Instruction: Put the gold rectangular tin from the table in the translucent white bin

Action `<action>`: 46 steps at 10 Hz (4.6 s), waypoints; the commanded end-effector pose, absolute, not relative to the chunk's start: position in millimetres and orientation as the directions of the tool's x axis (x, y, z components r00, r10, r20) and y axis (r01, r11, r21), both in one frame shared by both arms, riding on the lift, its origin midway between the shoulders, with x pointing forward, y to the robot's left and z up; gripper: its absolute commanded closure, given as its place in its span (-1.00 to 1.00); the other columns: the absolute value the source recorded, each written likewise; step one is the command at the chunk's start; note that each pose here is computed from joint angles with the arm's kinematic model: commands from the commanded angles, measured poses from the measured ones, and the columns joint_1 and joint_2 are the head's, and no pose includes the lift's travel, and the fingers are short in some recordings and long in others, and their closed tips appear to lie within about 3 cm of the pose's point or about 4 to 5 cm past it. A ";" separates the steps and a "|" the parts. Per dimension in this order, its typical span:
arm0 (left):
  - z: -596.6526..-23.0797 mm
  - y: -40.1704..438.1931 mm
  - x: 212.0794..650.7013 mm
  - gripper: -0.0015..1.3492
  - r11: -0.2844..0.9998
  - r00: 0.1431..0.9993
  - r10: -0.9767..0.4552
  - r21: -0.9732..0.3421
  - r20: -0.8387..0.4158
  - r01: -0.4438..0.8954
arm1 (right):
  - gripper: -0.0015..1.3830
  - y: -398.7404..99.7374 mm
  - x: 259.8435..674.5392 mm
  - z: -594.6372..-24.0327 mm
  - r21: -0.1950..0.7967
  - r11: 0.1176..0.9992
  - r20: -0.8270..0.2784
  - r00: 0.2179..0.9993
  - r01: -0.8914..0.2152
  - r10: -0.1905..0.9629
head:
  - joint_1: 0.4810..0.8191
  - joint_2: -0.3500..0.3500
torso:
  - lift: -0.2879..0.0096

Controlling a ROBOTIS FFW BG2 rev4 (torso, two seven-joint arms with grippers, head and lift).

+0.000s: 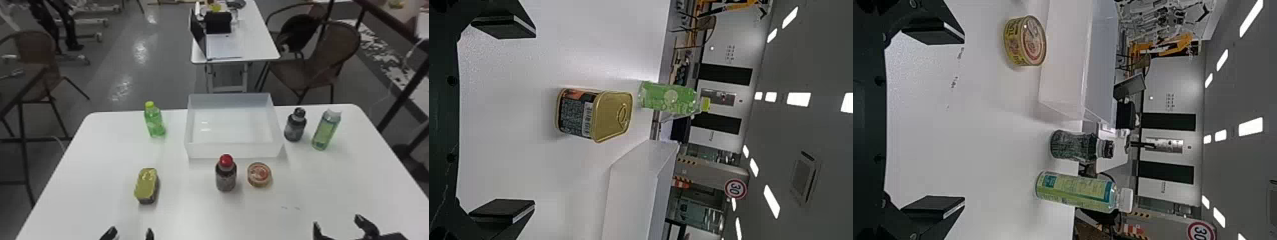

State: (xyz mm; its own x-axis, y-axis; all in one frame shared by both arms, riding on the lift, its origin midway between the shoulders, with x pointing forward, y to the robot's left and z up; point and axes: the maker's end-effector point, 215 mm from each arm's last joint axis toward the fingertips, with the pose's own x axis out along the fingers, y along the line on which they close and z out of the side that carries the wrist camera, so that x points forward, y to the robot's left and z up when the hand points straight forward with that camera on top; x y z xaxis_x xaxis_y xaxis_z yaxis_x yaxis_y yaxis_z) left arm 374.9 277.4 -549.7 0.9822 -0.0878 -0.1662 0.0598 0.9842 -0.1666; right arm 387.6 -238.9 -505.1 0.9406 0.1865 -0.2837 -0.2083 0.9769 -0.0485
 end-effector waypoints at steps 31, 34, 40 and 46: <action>-561.5 269.7 502.8 0.23 0.990 0.963 -0.130 0.017 -0.235 0.138 | -0.78 -227.8 392.7 -521.4 0.065 0.977 -0.289 0.933 -0.204 0.214 | 0.27 0.12 | 0.73; -526.2 262.0 511.8 0.23 0.985 0.976 -0.150 0.065 -0.156 0.161 | -0.78 -225.7 391.6 -522.8 0.070 0.975 -0.291 0.930 -0.211 0.222 | 0.27 0.15 | 0.73; -370.0 172.3 590.4 0.23 0.928 0.932 -0.358 0.131 0.056 0.348 | -0.78 -222.5 396.0 -525.7 0.082 0.972 -0.291 0.927 -0.220 0.235 | 0.27 -0.01 | 0.73; -388.0 105.9 658.3 0.23 0.802 0.832 -0.541 0.224 -0.120 0.554 | -0.78 -221.1 401.2 -528.8 0.090 0.970 -0.292 0.926 -0.224 0.241 | 0.27 -0.29 | 0.73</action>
State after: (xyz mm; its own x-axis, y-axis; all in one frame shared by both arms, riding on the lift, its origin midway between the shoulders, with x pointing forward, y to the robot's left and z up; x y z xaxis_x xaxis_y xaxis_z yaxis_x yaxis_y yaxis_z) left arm 653.2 113.7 -383.9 0.8456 -0.5255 -0.0939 0.5329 0.8203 0.2076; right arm 398.8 -220.9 -529.4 0.9249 0.2412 -0.2940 -0.2242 0.9703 0.0909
